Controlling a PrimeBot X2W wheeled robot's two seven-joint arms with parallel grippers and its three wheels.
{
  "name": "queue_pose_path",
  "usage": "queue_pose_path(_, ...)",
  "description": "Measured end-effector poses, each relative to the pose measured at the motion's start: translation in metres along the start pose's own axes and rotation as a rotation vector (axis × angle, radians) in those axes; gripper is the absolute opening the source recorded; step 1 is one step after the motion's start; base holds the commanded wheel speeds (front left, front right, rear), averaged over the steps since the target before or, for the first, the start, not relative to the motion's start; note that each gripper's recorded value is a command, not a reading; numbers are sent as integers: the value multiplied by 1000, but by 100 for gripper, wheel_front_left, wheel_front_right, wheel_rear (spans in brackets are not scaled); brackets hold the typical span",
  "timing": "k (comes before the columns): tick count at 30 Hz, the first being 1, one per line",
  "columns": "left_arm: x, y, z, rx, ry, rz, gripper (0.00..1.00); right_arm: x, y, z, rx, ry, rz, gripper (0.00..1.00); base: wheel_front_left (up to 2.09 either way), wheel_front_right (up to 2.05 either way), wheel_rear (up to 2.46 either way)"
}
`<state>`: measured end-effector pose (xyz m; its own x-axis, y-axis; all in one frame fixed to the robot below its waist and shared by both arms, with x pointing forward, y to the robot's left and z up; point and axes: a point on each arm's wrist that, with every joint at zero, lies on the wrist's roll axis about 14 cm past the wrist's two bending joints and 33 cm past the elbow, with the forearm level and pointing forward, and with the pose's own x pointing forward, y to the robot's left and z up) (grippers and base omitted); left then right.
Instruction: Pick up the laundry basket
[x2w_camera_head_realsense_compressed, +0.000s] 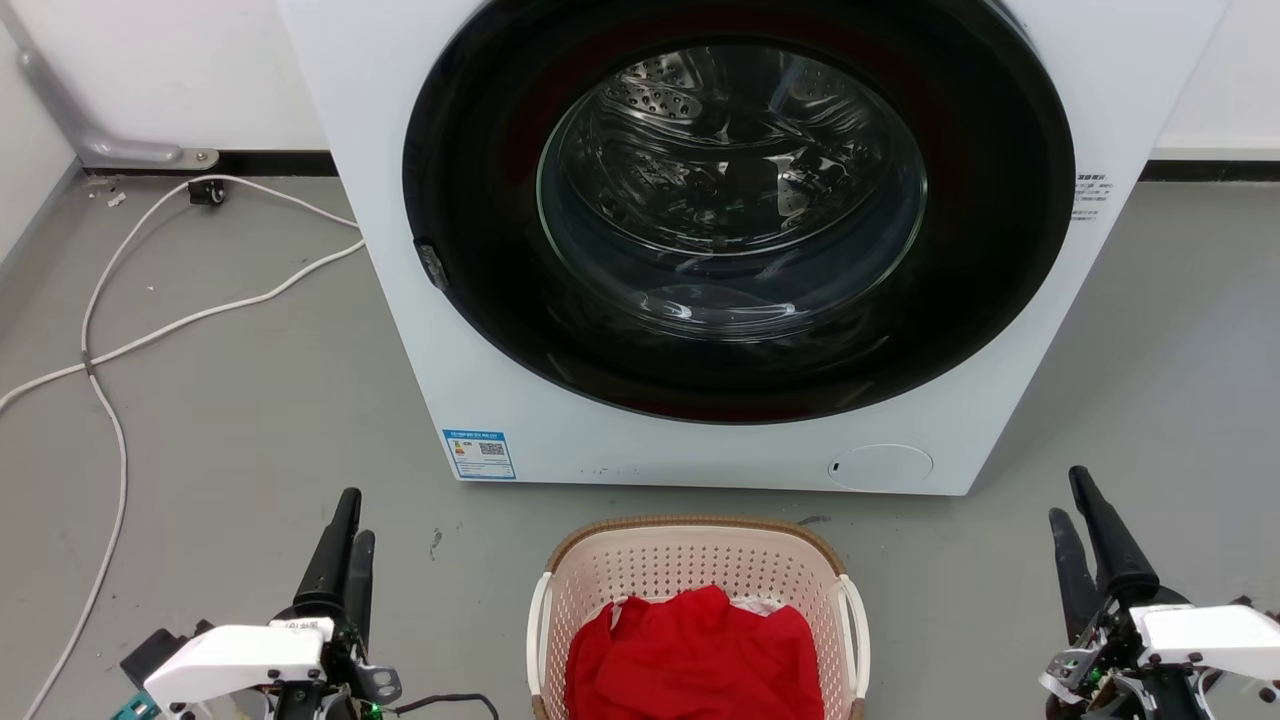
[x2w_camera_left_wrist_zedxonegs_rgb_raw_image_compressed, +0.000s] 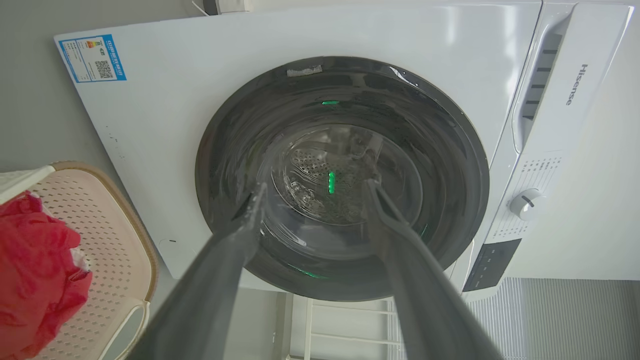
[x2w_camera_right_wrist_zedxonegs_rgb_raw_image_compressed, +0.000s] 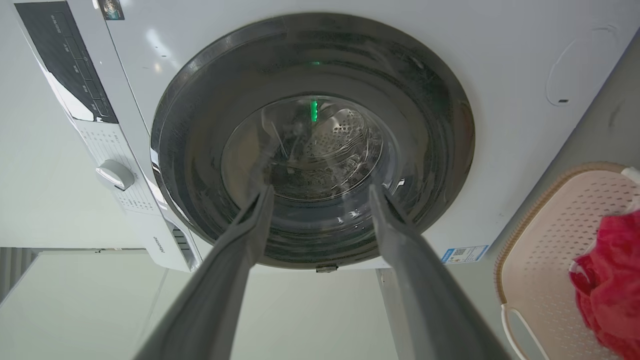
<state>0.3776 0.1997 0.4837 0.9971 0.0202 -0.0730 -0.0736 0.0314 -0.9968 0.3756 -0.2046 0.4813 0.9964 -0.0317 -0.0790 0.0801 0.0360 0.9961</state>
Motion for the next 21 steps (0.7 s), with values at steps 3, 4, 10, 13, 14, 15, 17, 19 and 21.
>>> queue_pose_path(3, 1, -4, -1, 54, -3, -7, 100, 0, 4, 2, -59, -9, 9, 100, 0, 0, 0)
queue_pose_path(4, 1, -6, -1, 71, -3, -12, 100, 0, 5, 2, -82, -9, 13, 100, 0, 0, 0)
queue_pose_path(10, 3, -16, -6, 193, -2, -32, 100, 1, 17, 0, -234, -14, 46, 100, 0, 0, 0)
queue_pose_path(13, 4, -19, -7, 245, -6, -34, 100, 0, 20, -1, -308, -17, 55, 100, 0, 0, 0)
queue_pose_path(14, 4, -21, -7, 265, -7, -36, 100, 0, 21, -2, -334, -15, 59, 100, 0, 0, 0)
queue_pose_path(15, 4, -21, -8, 285, -6, -37, 100, 0, 22, -2, -359, -17, 62, 100, 0, 0, 0)
queue_pose_path(17, 4, -22, -10, 324, -6, -38, 100, -1, 24, -4, -412, -15, 69, 100, 0, 0, 0)
queue_pose_path(19, 4, -24, -12, 362, -6, -39, 100, -1, 26, -6, -463, -12, 77, 100, 0, 0, 0)
queue_pose_path(21, 4, -25, -13, 395, -9, -41, 100, -1, 29, -9, -512, -11, 88, 100, 0, 0, 0)
